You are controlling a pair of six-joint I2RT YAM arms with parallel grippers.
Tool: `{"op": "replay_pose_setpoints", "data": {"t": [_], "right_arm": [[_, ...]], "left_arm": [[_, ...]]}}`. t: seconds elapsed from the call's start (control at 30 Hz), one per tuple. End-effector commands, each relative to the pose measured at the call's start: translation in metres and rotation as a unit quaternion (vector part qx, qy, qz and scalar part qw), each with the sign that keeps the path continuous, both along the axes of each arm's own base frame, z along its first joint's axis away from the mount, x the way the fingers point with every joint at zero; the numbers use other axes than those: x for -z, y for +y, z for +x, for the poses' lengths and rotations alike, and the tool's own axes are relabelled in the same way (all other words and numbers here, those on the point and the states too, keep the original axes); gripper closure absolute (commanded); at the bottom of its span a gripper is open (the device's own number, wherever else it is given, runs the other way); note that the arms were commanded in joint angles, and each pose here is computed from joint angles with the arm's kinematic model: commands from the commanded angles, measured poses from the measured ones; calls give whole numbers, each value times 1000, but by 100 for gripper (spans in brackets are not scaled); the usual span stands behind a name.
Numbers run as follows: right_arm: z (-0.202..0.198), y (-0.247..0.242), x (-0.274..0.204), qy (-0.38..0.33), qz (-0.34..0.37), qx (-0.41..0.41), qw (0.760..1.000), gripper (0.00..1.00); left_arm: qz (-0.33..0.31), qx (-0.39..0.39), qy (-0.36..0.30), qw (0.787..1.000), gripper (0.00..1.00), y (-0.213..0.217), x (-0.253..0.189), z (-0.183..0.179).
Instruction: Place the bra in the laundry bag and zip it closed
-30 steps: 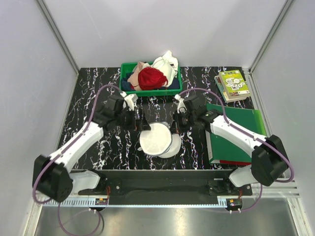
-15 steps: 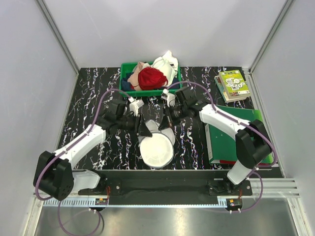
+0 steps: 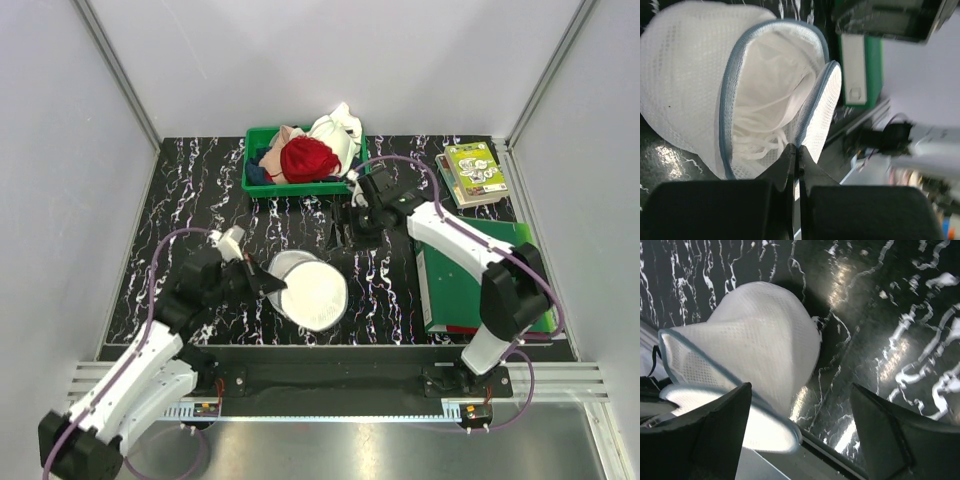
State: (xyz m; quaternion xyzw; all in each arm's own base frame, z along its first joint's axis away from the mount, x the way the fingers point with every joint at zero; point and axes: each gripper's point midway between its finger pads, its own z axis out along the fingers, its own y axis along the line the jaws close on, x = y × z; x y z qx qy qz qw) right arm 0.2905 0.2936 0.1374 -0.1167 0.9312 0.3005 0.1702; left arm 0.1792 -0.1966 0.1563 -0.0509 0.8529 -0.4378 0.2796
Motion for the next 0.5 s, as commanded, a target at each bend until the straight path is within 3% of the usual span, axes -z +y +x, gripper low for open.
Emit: {"op": "replay_pose_setpoints", "data": {"t": [0.0,0.1,0.23,0.47], "right_arm": [[-3,-35,-37,-32,-10,126,991,11],[-21,-41,-45,-19,33,169,985,7],[-57,-26,-56,10,154,192,969,0],[-118,39,-56,63,284,181,940,0]], "left_arm": [[-66,-155,-11,986,100,23,-14,21],[-105,-215,-20,971,100,38,-23,24],[-159,-288,10,944,100,52,-14,29],[-185,-306,38,933,100,51,-16,31]]}}
